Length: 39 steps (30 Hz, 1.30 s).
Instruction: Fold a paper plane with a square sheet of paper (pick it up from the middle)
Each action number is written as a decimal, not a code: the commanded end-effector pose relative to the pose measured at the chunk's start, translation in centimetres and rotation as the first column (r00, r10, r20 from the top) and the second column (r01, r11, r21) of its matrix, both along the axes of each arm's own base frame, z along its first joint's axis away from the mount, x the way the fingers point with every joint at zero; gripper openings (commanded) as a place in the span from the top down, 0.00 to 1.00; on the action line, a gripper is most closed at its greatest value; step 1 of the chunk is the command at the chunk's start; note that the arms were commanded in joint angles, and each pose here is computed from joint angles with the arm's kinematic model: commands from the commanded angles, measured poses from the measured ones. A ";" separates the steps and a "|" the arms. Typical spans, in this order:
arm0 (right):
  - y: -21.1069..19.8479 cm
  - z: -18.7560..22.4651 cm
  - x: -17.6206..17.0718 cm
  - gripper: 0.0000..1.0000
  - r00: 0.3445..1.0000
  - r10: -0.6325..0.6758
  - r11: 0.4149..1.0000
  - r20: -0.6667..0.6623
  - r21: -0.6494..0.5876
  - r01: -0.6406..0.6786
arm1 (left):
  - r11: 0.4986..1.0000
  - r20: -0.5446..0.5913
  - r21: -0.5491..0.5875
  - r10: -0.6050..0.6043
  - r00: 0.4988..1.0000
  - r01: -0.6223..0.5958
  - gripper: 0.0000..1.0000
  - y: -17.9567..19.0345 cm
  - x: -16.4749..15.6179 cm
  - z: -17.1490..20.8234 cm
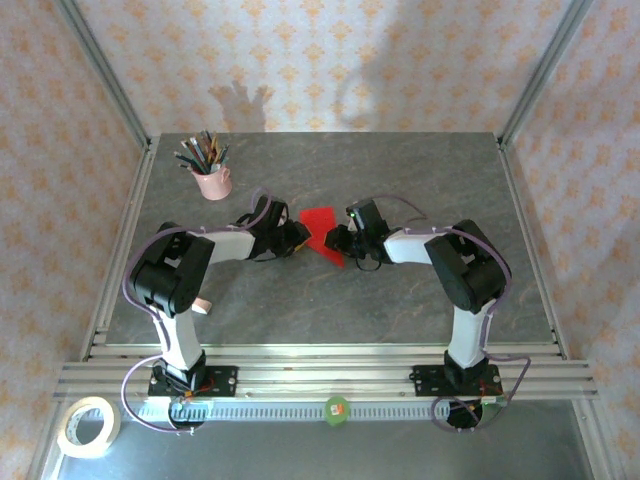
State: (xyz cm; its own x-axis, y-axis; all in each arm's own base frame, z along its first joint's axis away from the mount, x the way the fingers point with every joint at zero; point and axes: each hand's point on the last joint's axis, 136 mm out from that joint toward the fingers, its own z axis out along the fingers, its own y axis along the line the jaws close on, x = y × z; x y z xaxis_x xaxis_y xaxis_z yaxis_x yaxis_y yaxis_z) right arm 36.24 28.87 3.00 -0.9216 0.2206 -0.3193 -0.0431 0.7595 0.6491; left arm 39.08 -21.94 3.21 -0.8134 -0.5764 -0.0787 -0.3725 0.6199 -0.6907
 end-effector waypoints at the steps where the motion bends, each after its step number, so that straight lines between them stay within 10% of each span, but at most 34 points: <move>1: -1.7 -3.9 -1.6 0.72 0.995 -0.024 0.996 -0.093 -0.084 0.016 | 1.000 -0.006 -0.023 -0.016 1.000 0.015 0.68 -0.9 0.3 0.3; 39: -1.9 -4.3 -1.7 0.72 0.995 -0.025 0.995 -0.100 -0.094 0.015 | 0.996 -0.002 -0.002 -0.086 0.996 0.086 0.70 -1.6 0.6 0.6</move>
State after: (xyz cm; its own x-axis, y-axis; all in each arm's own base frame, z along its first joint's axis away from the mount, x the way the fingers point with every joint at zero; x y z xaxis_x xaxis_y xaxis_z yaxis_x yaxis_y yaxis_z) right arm 36.23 28.86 2.94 -0.9227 0.2198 -0.3167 -0.0425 0.7585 0.6503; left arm 39.61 -22.85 3.26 -0.8389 -0.5401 -0.0676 -0.3591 0.6424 -0.6770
